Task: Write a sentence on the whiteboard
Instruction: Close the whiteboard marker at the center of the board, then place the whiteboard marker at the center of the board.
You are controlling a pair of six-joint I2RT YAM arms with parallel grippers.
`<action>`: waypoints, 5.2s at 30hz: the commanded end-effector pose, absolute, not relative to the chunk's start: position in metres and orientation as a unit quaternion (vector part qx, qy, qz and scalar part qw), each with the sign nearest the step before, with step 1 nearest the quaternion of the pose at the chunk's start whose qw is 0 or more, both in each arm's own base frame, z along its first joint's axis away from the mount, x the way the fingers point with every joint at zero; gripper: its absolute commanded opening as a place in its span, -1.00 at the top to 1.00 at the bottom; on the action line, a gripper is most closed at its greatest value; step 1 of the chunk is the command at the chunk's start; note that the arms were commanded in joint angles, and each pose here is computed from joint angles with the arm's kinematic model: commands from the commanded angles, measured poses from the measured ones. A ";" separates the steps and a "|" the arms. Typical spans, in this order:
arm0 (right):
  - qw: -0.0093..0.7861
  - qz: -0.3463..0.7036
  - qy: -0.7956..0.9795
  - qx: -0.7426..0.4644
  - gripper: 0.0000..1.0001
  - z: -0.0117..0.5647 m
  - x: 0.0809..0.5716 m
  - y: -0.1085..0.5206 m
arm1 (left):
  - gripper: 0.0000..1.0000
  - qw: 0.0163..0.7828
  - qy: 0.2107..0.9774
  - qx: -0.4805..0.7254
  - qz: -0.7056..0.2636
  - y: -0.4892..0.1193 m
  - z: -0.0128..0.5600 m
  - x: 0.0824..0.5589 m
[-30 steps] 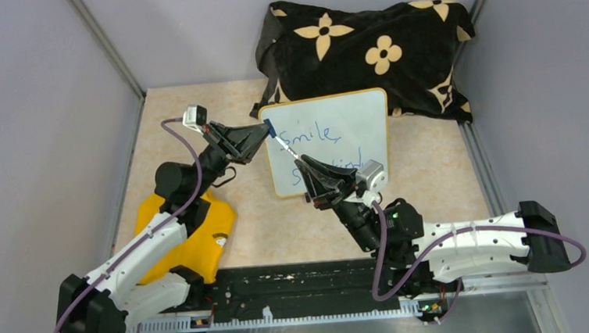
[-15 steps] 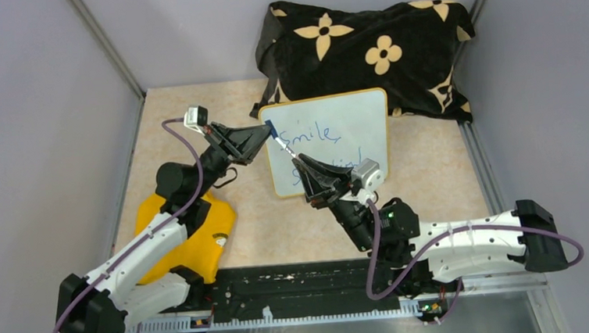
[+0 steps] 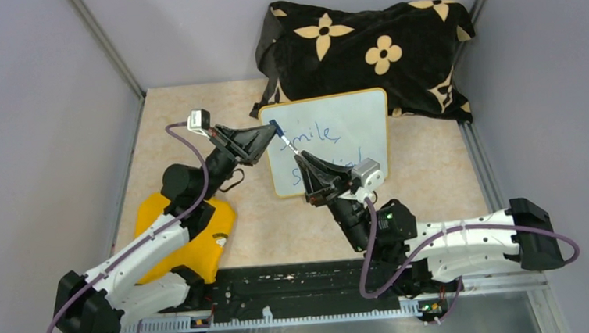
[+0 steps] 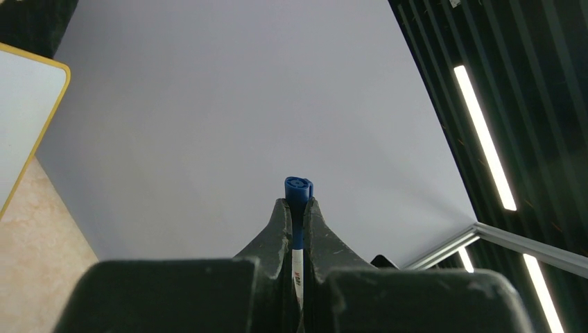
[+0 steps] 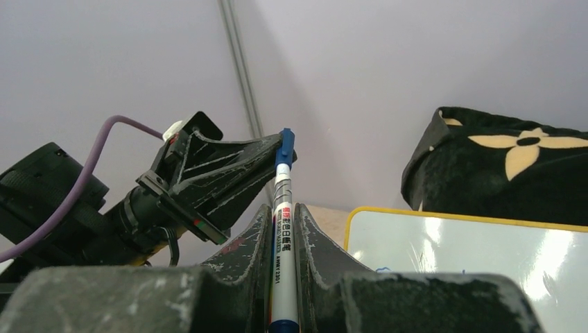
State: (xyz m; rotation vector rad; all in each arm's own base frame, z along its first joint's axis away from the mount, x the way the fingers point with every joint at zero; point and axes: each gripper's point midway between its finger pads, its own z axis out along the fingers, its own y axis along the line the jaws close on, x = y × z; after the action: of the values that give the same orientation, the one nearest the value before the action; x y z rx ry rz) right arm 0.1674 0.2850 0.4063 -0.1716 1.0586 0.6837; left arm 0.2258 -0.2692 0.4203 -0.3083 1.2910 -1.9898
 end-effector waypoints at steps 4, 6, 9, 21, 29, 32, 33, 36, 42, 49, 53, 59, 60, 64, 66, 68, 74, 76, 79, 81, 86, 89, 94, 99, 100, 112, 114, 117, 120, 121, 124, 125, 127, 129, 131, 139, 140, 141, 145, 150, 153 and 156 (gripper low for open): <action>0.814 0.323 0.482 -0.015 1.00 0.432 0.173 0.269 | 1.00 0.391 0.493 -0.089 -0.772 -0.284 0.432 0.203; 0.815 0.320 0.483 -0.010 1.00 0.431 0.174 0.267 | 1.00 0.390 0.495 -0.090 -0.771 -0.288 0.430 0.202; 0.816 0.315 0.485 -0.001 1.00 0.430 0.176 0.265 | 1.00 0.387 0.498 -0.092 -0.770 -0.294 0.426 0.200; 0.815 0.310 0.490 0.008 1.00 0.429 0.178 0.262 | 1.00 0.364 0.514 -0.084 -0.772 -0.314 0.419 0.193; 0.815 0.303 0.494 0.013 1.00 0.427 0.179 0.260 | 1.00 0.371 0.522 -0.075 -0.765 -0.322 0.416 0.189; 0.814 0.298 0.498 0.018 1.00 0.427 0.181 0.259 | 1.00 0.381 0.528 -0.073 -0.756 -0.324 0.415 0.188; 0.814 0.296 0.500 0.019 1.00 0.427 0.182 0.259 | 1.00 0.386 0.529 -0.072 -0.752 -0.324 0.415 0.188; 0.813 0.293 0.503 0.019 1.00 0.426 0.183 0.260 | 1.00 0.401 0.535 -0.067 -0.741 -0.325 0.415 0.188; 0.812 0.292 0.504 0.019 1.00 0.426 0.183 0.261 | 1.00 0.409 0.540 -0.053 -0.734 -0.328 0.415 0.183; 0.813 0.290 0.505 0.019 1.00 0.426 0.183 0.262 | 1.00 0.403 0.543 -0.032 -0.736 -0.335 0.413 0.174; 0.815 0.285 0.504 0.021 1.00 0.427 0.184 0.261 | 1.00 0.394 0.546 -0.022 -0.739 -0.340 0.409 0.167; 0.819 0.278 0.500 0.026 1.00 0.429 0.185 0.258 | 1.00 0.382 0.550 -0.011 -0.743 -0.347 0.403 0.158; 0.820 0.277 0.500 0.026 1.00 0.429 0.185 0.258 | 1.00 0.381 0.550 -0.010 -0.743 -0.348 0.402 0.157; 0.822 0.275 0.498 0.028 1.00 0.430 0.185 0.255 | 1.00 0.385 0.547 -0.010 -0.743 -0.346 0.404 0.156; 0.822 0.275 0.498 0.028 1.00 0.430 0.185 0.254 | 1.00 0.395 0.541 -0.014 -0.743 -0.341 0.407 0.157; 0.822 0.276 0.498 0.028 1.00 0.430 0.184 0.253 | 1.00 0.401 0.538 -0.018 -0.741 -0.338 0.409 0.158; 0.823 0.281 0.493 0.023 1.00 0.430 0.183 0.251 | 0.97 0.422 0.524 -0.056 -0.737 -0.323 0.410 0.167; 0.823 0.288 0.490 0.020 1.00 0.430 0.181 0.250 | 0.67 0.428 0.520 -0.065 -0.736 -0.318 0.411 0.169; 0.822 0.293 0.487 0.014 1.00 0.431 0.179 0.250 | 0.21 0.439 0.516 -0.073 -0.732 -0.312 0.413 0.171; 0.822 0.297 0.486 0.010 1.00 0.431 0.178 0.251 | -0.07 0.446 0.513 -0.077 -0.730 -0.308 0.414 0.172; 0.819 0.313 0.481 -0.002 1.00 0.433 0.174 0.251 | -0.56 0.468 0.505 -0.082 -0.720 -0.298 0.418 0.174; 0.814 0.335 0.474 -0.028 1.00 0.435 0.167 0.256 | -0.76 0.500 0.502 -0.083 -0.701 -0.289 0.423 0.178; 0.799 0.378 0.462 -0.071 1.00 0.436 0.152 0.264 | -0.83 0.571 0.502 -0.051 -0.648 -0.278 0.441 0.188; 0.790 0.396 0.459 -0.094 1.00 0.434 0.144 0.267 | -0.79 0.594 0.519 -0.020 -0.615 -0.285 0.460 0.197; 0.789 0.397 0.460 -0.095 1.00 0.432 0.144 0.266 | -0.78 0.599 0.512 -0.014 -0.615 -0.285 0.465 0.196; 0.786 0.401 0.461 -0.095 1.00 0.431 0.143 0.264 | -0.31 0.579 0.513 0.009 -0.634 -0.296 0.467 0.200; 0.786 0.400 0.462 -0.095 1.00 0.430 0.143 0.264 | -0.21 0.573 0.514 0.006 -0.639 -0.296 0.464 0.200; 0.788 0.397 0.463 -0.089 1.00 0.430 0.145 0.262 | -0.13 0.556 0.514 0.000 -0.653 -0.296 0.458 0.198; 0.790 0.396 0.463 -0.078 1.00 0.430 0.146 0.257 | -0.12 0.538 0.515 -0.002 -0.667 -0.298 0.453 0.195; 0.790 0.393 0.464 -0.077 1.00 0.429 0.147 0.257 | -0.12 0.532 0.516 -0.002 -0.671 -0.299 0.451 0.194; 0.791 0.389 0.467 -0.070 1.00 0.427 0.149 0.254 | -0.13 0.512 0.519 0.004 -0.685 -0.301 0.446 0.189; 0.791 0.389 0.468 -0.068 1.00 0.427 0.149 0.253 | -0.11 0.508 0.517 0.005 -0.689 -0.302 0.446 0.188; 0.791 0.388 0.468 -0.066 1.00 0.427 0.150 0.253 | -0.07 0.503 0.512 0.007 -0.696 -0.302 0.447 0.185; 0.791 0.387 0.469 -0.067 1.00 0.426 0.150 0.253 | -0.03 0.503 0.510 0.007 -0.698 -0.301 0.447 0.185; 0.791 0.386 0.469 -0.066 1.00 0.426 0.151 0.253 | 0.03 0.507 0.505 0.010 -0.698 -0.300 0.450 0.184; 0.790 0.384 0.474 -0.065 1.00 0.422 0.152 0.253 | 0.46 0.505 0.504 0.011 -0.701 -0.301 0.448 0.183; 0.790 0.383 0.474 -0.066 1.00 0.422 0.152 0.254 | 0.50 0.503 0.504 0.011 -0.702 -0.301 0.447 0.183; 0.790 0.383 0.475 -0.066 1.00 0.422 0.152 0.254 | 0.57 0.502 0.504 0.011 -0.703 -0.301 0.446 0.183; 0.790 0.381 0.477 -0.061 1.00 0.422 0.153 0.254 | 1.00 0.490 0.511 0.023 -0.705 -0.309 0.440 0.182; 0.794 0.374 0.475 -0.053 1.00 0.424 0.156 0.252 | 1.00 0.443 0.525 0.054 -0.724 -0.329 0.425 0.173; 0.798 0.368 0.474 -0.050 1.00 0.425 0.157 0.252 | 1.00 0.407 0.541 0.071 -0.733 -0.341 0.411 0.167; 0.801 0.367 0.471 -0.047 1.00 0.425 0.158 0.253 | 1.00 0.376 0.560 0.062 -0.736 -0.350 0.394 0.164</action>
State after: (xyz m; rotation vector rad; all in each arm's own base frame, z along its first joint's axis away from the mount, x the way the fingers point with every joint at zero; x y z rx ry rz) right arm 0.1577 0.2600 0.4060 -0.1628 1.0727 0.7558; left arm 0.1899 -0.3201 0.4378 0.0145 1.2490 -1.7972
